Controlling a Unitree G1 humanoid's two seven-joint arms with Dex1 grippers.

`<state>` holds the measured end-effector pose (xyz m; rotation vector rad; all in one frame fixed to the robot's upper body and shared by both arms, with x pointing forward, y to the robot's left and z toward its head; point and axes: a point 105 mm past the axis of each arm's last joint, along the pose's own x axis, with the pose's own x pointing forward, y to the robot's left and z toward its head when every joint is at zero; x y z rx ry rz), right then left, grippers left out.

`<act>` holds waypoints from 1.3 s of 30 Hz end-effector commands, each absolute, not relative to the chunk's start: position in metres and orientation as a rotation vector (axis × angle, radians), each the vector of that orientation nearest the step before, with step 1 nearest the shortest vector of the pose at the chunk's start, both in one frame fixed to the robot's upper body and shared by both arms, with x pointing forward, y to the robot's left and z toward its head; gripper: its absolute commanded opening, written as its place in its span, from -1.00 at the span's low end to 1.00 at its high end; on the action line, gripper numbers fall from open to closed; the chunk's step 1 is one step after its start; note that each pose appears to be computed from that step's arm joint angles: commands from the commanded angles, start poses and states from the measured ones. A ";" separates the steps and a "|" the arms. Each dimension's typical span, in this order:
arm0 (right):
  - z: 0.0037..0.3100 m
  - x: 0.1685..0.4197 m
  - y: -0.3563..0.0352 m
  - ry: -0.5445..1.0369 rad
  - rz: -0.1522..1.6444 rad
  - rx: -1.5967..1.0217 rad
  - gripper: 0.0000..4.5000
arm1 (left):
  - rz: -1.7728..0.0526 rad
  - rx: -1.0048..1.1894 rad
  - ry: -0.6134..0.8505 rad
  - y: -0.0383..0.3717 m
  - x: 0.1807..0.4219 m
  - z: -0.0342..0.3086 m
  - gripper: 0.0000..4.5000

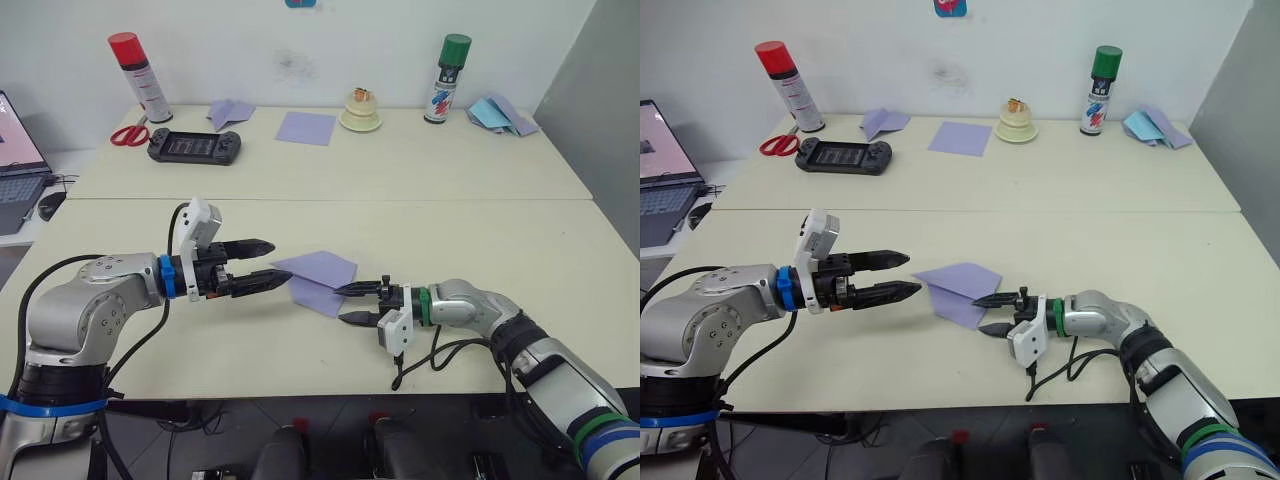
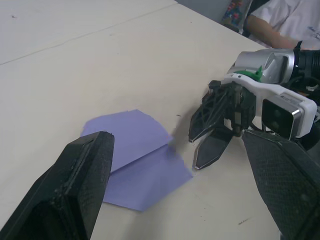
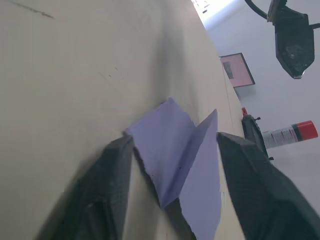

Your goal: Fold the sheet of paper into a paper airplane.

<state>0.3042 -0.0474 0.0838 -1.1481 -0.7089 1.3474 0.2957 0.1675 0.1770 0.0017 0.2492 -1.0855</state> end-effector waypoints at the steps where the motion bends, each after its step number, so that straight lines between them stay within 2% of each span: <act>1: 0.089 0.299 -0.065 -0.678 1.329 -1.115 0.74 | -0.982 0.023 0.188 0.177 0.312 0.180 1.00; 5: 0.116 0.304 -0.075 -0.619 1.196 -0.962 0.74 | -0.755 0.045 0.112 0.200 0.349 0.175 1.00; 8: 0.157 0.334 -0.067 -0.453 0.980 -0.532 0.48 | -0.780 0.081 0.090 0.179 0.359 0.170 0.72; 10: 0.163 0.342 -0.056 -0.364 0.948 -0.412 0.17 | -0.815 0.085 0.092 0.167 0.360 0.167 0.46; 13: 0.149 0.354 -0.038 -0.204 0.918 -0.329 -0.32 | -0.848 0.113 0.136 0.154 0.361 0.149 0.04; 17: 0.132 0.348 -0.022 -0.107 0.961 -0.314 -0.96 | -0.878 0.160 0.187 0.146 0.358 0.128 -0.52; 20: 0.113 0.336 -0.013 -0.020 1.026 -0.316 -1.00 | -0.886 0.171 0.211 0.145 0.356 0.119 -0.93; 21: 0.107 0.333 -0.011 0.006 1.040 -0.316 -1.00 | -0.892 0.176 0.223 0.144 0.355 0.116 -0.99; 23: 0.095 0.330 -0.007 0.054 1.052 -0.315 -1.00 | -0.886 0.195 0.264 0.145 0.354 0.106 -0.99; 31: 0.083 0.330 -0.003 0.140 1.066 -0.350 -1.00 | -0.892 0.225 0.348 0.148 0.347 0.082 -0.99; 38: 0.102 0.322 -0.020 0.141 1.071 -0.253 -1.00 | -0.892 0.238 0.364 0.150 0.344 0.073 -0.99; 39: 0.109 0.321 -0.027 0.152 1.060 -0.205 -0.92 | -0.901 0.237 0.358 0.148 0.343 0.074 -1.00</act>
